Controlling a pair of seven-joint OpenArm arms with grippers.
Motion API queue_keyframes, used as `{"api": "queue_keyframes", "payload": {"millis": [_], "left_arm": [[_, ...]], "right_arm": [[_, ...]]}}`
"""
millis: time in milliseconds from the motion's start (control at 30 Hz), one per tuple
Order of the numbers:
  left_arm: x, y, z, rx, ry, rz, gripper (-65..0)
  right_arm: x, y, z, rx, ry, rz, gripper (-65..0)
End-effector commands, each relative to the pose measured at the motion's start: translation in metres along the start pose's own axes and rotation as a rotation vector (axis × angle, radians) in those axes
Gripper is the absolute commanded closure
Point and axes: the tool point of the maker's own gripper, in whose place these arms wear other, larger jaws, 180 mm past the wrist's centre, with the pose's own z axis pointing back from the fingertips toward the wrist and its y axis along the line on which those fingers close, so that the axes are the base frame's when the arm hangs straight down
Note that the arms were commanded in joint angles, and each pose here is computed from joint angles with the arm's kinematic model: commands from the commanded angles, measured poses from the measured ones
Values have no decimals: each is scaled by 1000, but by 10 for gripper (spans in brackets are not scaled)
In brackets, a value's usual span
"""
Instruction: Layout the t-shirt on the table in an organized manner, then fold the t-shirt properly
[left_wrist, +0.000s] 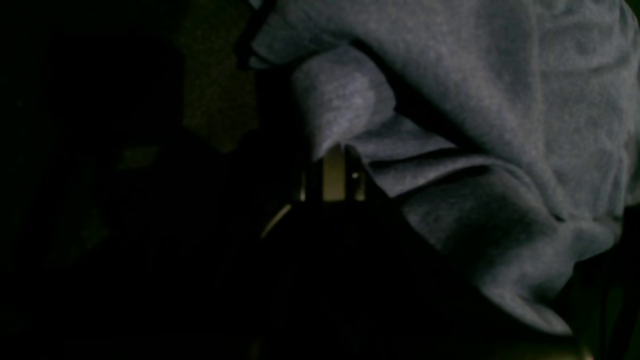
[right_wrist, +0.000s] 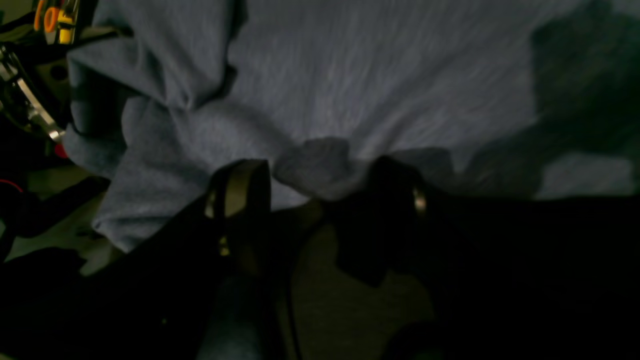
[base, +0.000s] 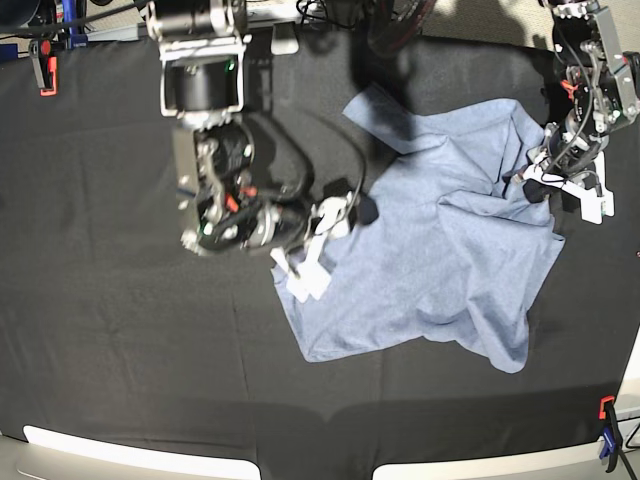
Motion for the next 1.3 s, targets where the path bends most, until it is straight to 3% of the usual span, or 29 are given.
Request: {"api": "queue_keyframes", "payload": {"millis": [0,167,233,300,333,433,567,1067,1267], "left_arm": [[19,-6,2,-21,-58,-18,0],[19,-6,3,-24,-57,-21,0],[18,-6,3,-23,-55,-21,0],[18,-4,3,-13,-49,-33,0],[18,-2,3,-1,-46,-45,0],[23,8,5,27,-44,-83,0],[33,19,10,51,-47,-114,0],[34,27,12,79,-24,-115,0],[19,35,13,116,54,-140,0]], "right_arm": [[19,15,-3,39,-46,21,-332],[8,43,-21,87,5,59,-311],[11,41,-22,73,-4,71,-203],[17,35,-22,39,-25,92,-41],[17,28,-21,3,-19,108,0],[15,5,-16,-108,12,144,0],[17,-9,-3,-142,10,140,0],[2,-102,91,-424,98,209,0],[-9,-143,136,-567,149,200,0]]}}
